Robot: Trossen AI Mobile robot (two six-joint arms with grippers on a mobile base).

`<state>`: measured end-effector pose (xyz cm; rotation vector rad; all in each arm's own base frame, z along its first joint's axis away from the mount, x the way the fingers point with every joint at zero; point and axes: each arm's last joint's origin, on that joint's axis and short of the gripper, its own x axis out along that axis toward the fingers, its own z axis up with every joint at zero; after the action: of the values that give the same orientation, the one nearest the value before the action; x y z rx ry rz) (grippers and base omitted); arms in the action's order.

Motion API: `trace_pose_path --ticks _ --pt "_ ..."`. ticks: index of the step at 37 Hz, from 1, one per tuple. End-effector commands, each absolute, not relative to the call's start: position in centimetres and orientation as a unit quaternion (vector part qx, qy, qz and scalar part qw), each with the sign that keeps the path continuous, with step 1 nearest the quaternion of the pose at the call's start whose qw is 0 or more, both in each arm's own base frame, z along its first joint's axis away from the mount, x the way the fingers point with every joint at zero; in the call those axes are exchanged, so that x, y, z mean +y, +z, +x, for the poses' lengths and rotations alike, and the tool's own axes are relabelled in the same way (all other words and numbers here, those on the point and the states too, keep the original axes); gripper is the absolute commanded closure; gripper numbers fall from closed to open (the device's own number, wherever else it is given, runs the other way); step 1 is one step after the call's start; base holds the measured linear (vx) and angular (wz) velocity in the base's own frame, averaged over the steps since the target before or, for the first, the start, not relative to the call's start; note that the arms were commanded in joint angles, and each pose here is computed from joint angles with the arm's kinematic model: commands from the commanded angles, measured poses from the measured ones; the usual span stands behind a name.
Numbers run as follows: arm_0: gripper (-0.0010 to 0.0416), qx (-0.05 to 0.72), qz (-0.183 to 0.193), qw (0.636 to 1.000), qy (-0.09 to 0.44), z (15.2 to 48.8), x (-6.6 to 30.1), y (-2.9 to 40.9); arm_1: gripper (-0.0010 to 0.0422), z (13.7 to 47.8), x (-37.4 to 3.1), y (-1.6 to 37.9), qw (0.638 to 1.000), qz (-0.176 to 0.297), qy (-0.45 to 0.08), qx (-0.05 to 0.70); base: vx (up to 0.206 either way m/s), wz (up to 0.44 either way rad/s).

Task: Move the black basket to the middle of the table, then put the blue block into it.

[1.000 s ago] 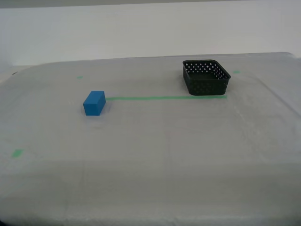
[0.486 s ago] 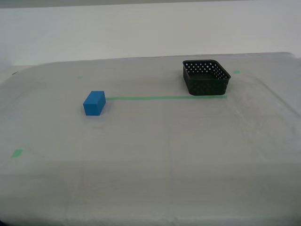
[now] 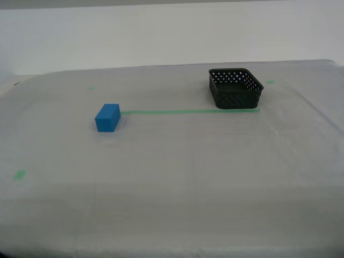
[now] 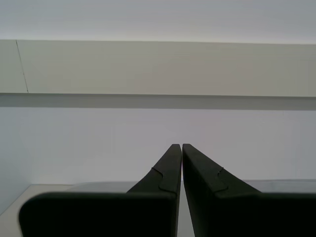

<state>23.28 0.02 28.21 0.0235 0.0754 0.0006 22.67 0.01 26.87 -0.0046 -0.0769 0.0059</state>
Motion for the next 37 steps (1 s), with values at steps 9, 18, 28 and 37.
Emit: trace_pose_path --ticks 9,18,28,37 --pt "0.0407 0.140 -0.001 0.990 0.001 23.6 0.0 30.8 0.0412 22.7 0.0 26.9 0.999 -0.001 0.003 -0.041 0.000 0.000" --pt "0.0407 0.230 0.000 0.973 0.003 24.6 0.0 32.5 0.0412 22.7 0.0 26.9 0.999 -0.001 0.003 -0.041 0.000 0.000" --pt "0.0407 0.326 0.004 0.945 0.005 26.6 0.1 32.9 0.0412 22.7 0.0 26.9 0.999 -0.001 0.003 -0.041 0.000 0.000" --pt "0.0407 0.422 0.018 0.906 0.008 28.7 0.1 33.7 0.0412 22.7 0.0 26.9 0.999 -0.001 0.003 -0.041 0.000 0.000"
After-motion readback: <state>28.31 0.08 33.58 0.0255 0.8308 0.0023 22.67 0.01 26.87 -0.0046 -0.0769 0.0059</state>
